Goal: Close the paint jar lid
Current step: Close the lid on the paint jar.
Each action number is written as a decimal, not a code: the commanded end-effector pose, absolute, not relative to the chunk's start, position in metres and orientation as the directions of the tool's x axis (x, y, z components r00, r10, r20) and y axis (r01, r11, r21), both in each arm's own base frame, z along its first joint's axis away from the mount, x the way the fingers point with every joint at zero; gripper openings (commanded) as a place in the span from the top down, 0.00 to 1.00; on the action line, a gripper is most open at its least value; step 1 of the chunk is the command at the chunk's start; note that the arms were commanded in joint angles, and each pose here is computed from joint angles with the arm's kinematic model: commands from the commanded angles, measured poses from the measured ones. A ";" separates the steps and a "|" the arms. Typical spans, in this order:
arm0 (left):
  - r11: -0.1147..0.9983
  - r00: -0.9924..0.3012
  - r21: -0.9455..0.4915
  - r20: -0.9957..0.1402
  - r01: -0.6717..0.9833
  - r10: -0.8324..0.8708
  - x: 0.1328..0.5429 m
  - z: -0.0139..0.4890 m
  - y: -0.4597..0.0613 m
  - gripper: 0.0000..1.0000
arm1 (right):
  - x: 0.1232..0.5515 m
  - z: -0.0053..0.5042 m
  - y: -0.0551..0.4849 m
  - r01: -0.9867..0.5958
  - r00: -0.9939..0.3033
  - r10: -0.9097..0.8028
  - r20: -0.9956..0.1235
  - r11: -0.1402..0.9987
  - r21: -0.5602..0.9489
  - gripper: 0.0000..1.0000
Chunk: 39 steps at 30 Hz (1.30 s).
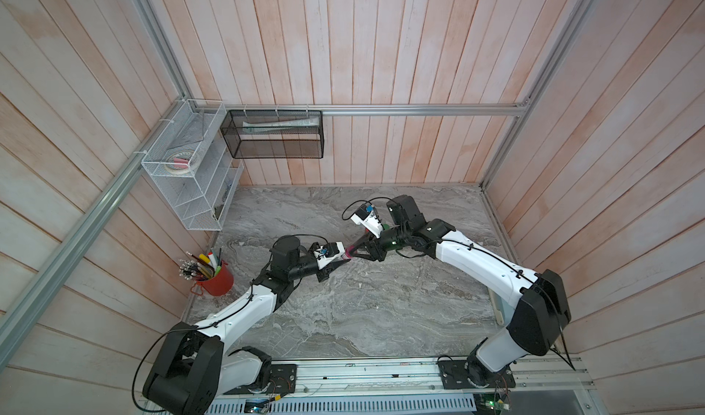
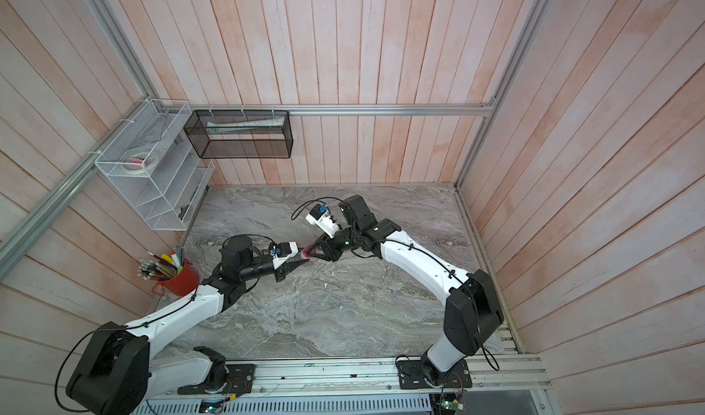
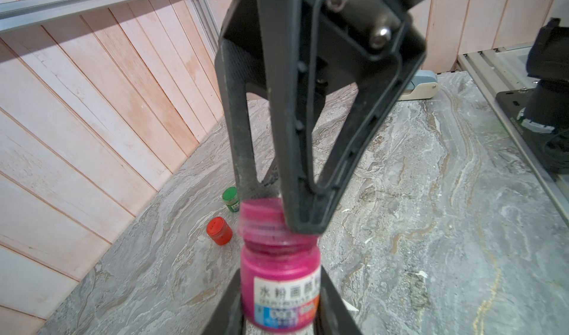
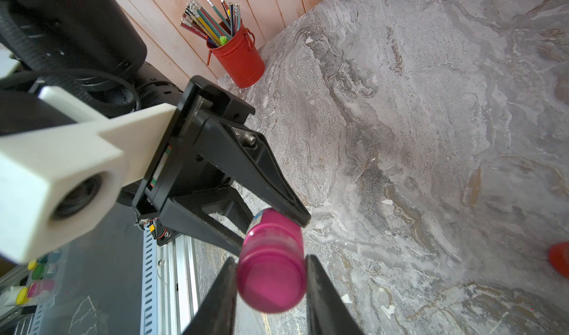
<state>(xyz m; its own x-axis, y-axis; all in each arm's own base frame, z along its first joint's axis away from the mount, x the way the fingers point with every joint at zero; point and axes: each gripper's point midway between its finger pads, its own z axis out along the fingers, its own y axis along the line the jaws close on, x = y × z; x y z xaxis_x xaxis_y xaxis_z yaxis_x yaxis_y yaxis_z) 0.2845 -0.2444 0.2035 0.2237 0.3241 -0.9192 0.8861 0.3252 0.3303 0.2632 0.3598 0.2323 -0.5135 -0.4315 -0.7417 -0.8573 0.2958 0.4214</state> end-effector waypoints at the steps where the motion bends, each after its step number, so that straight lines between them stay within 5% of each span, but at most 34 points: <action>1: 0.311 0.433 0.478 -0.878 0.821 0.207 0.272 0.261 -0.255 0.67 | 0.266 0.198 0.364 -0.798 -0.602 -0.458 -0.655 0.388 0.462 0.73; 16: 0.430 0.450 0.523 -0.852 0.736 0.267 0.288 0.264 -0.243 0.67 | 0.277 0.189 0.374 -0.668 -0.742 -0.365 -0.563 0.472 0.575 0.73; 29: 0.398 0.454 0.557 -0.829 0.730 0.326 0.290 0.255 -0.245 0.67 | 0.278 0.173 0.373 -0.661 -0.750 -0.409 -0.520 0.510 0.551 0.75; 39: 0.305 0.445 0.541 -0.832 0.783 0.332 0.280 0.244 -0.253 0.67 | 0.278 0.187 0.368 -0.735 -0.673 -0.444 -0.592 0.493 0.465 0.76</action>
<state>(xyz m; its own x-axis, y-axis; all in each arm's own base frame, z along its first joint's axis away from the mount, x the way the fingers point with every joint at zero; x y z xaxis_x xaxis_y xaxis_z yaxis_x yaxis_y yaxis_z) 0.2964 -0.2262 0.1766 0.2106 0.4772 -0.8532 0.8158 0.3951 0.4223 0.2766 0.3748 0.2051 -0.6859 -0.4005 -0.6075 -0.7256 0.4400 0.5291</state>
